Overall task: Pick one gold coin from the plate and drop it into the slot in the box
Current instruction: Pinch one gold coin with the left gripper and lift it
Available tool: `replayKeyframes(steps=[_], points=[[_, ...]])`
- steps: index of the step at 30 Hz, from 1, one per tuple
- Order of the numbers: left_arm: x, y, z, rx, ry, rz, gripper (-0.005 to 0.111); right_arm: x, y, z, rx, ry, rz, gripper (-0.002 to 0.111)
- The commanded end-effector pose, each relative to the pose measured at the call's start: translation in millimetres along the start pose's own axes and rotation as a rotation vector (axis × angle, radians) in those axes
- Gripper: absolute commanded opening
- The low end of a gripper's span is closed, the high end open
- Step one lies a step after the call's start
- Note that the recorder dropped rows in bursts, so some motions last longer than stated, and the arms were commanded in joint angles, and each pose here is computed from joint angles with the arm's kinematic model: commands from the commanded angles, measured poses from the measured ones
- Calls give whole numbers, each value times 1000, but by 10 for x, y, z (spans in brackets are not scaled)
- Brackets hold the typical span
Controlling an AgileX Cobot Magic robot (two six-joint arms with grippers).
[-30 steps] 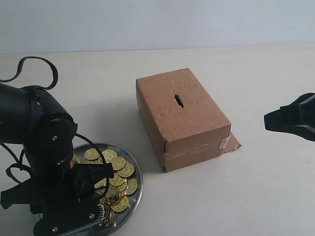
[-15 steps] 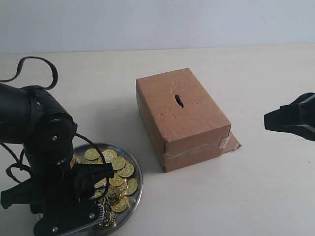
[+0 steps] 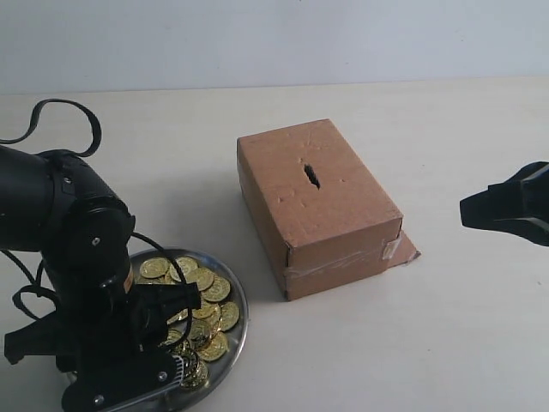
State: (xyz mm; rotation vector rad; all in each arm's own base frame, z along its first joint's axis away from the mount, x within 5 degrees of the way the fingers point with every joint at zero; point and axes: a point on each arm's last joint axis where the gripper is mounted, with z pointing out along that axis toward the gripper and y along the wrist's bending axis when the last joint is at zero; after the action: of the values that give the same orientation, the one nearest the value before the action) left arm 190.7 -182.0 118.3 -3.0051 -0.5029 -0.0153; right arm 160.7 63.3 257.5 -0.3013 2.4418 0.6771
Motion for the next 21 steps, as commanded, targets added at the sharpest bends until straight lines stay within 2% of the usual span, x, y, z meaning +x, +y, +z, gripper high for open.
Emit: replayKeyframes(steps=[1,9,15,21], points=[[-21,45,32,-35,-11,-24,52,-22,21,-27,-5,-18,-10,0],[-19,50,32,-41,-10,-25,52,-23,20,-27,-3,-20,-10,0],[-19,52,32,-43,-9,-25,38,-23,20,-27,-3,-20,-10,0],[-20,52,31,-43,-11,-27,38,-23,20,-27,-3,-20,-10,0]])
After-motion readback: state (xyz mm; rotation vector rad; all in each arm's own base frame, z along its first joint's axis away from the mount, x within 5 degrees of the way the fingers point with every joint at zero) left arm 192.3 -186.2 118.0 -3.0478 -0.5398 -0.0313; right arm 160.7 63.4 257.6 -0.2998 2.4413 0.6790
